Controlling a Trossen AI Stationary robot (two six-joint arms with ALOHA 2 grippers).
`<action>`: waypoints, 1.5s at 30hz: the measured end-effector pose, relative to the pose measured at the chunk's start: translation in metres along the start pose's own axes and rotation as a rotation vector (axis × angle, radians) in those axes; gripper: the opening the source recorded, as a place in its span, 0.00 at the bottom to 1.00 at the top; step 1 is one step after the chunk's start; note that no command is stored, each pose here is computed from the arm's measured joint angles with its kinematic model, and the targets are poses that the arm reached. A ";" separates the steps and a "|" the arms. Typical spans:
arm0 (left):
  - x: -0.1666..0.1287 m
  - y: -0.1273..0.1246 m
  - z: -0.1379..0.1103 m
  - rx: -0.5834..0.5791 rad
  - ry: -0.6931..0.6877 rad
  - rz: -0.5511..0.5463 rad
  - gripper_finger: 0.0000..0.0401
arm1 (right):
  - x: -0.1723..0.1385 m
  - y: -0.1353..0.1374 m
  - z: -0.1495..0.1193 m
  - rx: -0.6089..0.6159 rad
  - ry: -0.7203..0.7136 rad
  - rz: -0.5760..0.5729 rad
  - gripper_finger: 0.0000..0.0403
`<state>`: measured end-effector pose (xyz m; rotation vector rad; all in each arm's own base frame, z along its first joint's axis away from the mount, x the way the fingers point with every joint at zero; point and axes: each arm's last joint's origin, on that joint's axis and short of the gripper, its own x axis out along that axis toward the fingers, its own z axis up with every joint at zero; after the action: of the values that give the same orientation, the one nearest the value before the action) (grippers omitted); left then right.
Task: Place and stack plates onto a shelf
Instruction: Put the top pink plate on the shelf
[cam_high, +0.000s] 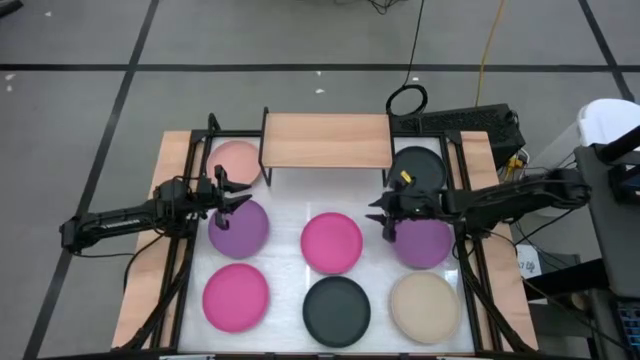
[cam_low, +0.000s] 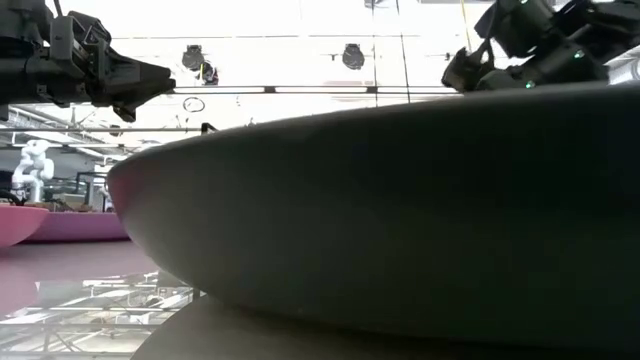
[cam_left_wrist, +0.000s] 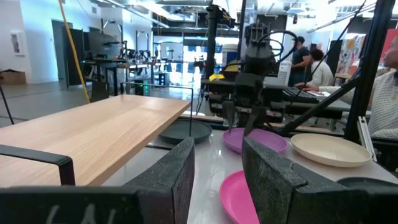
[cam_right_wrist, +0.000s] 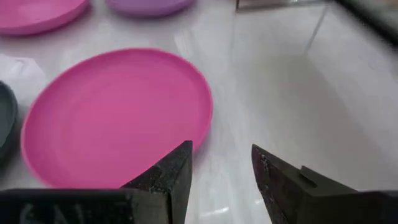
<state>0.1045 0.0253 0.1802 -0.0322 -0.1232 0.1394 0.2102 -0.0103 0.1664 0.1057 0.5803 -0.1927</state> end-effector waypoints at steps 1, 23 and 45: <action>0.000 0.000 0.000 0.000 0.000 0.000 0.34 | 0.003 0.000 0.001 0.011 0.010 0.005 0.36; 0.000 0.000 0.000 0.000 0.001 0.000 0.34 | 0.050 -0.003 -0.004 0.160 0.180 0.041 0.36; 0.000 0.000 0.000 0.000 0.000 0.000 0.34 | 0.073 -0.001 -0.005 0.186 0.239 0.061 0.04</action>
<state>0.1045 0.0253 0.1801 -0.0322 -0.1230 0.1392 0.2672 -0.0218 0.1215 0.3295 0.7958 -0.1752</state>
